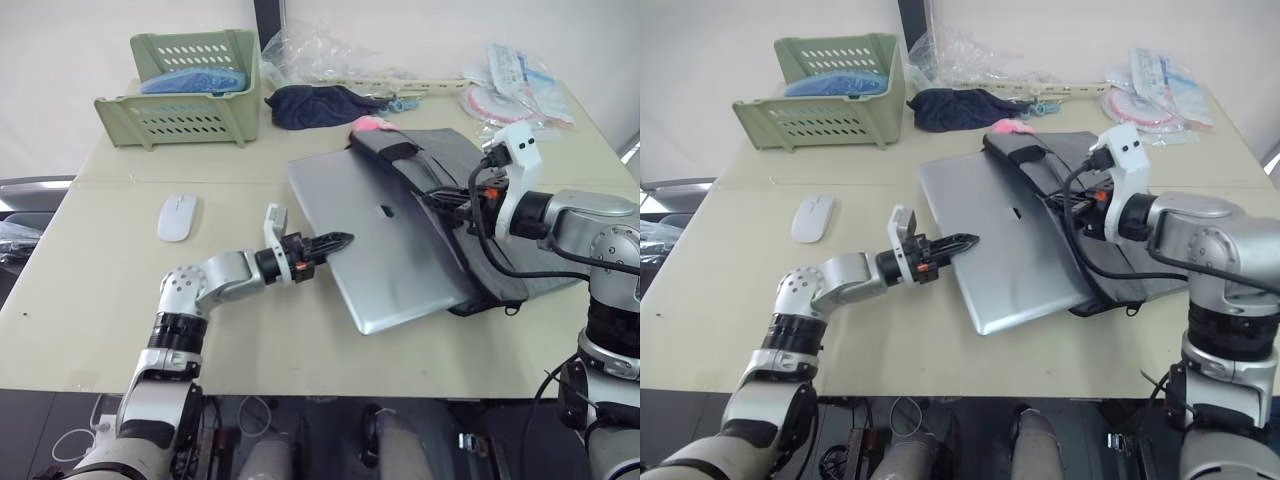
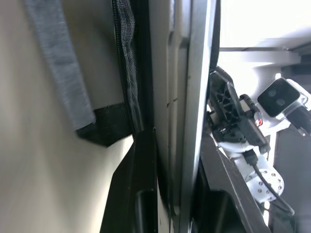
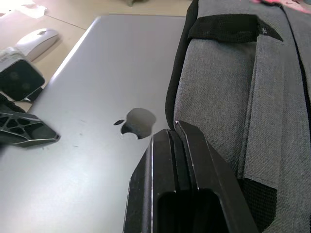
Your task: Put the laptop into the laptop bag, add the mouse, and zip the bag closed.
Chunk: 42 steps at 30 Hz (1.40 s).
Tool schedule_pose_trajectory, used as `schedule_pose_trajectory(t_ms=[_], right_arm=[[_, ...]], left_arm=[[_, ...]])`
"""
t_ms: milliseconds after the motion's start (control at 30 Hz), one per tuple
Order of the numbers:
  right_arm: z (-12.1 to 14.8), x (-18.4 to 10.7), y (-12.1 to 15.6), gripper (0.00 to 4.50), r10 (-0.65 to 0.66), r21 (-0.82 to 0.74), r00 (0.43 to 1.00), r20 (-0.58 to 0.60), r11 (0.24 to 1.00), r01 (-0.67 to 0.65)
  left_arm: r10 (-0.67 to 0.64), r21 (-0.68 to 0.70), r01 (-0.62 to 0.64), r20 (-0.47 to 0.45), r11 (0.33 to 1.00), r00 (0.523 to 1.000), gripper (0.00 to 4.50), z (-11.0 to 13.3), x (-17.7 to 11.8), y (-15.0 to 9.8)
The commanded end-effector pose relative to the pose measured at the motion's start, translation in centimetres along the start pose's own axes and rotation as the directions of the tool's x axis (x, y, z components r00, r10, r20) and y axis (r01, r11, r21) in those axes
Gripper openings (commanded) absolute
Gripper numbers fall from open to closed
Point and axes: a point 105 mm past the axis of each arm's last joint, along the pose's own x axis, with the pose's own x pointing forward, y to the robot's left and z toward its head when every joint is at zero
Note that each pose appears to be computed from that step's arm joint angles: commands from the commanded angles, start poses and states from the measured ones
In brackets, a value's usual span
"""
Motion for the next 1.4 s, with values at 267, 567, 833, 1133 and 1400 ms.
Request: schedule_pose_trajectory(t_ms=[267,567,833,1133,1400], right_arm=[[2.2,-0.8,2.0,0.03,0.008,0.001,0.995,0.103,1.000,-0.009],[2.6,-0.7,3.3,0.03,0.021,0.063,0.990,0.138,0.998,-0.030],[3.6,-0.6,3.8,0.03,0.028,0.114,0.984,0.173,0.992,-0.048],[4.1,-0.4,4.2,0.03,0.035,0.141,0.980,0.196,0.988,-0.063],[3.7,-0.5,3.7,0.00,0.005,0.148,0.984,0.180,0.989,-0.032]], left_arm=[[-0.143,0.004,0.143,-0.003,0.990,0.990,0.30,-0.4,6.3,-3.6],[-0.117,-0.021,0.118,0.063,0.993,0.991,0.30,0.2,9.7,-3.8],[-0.094,-0.056,0.100,0.104,0.993,0.990,0.30,-0.1,12.5,-3.6],[-0.057,-0.071,0.066,0.130,0.995,0.990,0.30,-0.2,15.0,-4.0],[-0.045,-0.003,0.046,0.107,0.999,0.993,1.57,-0.2,14.8,-3.5]])
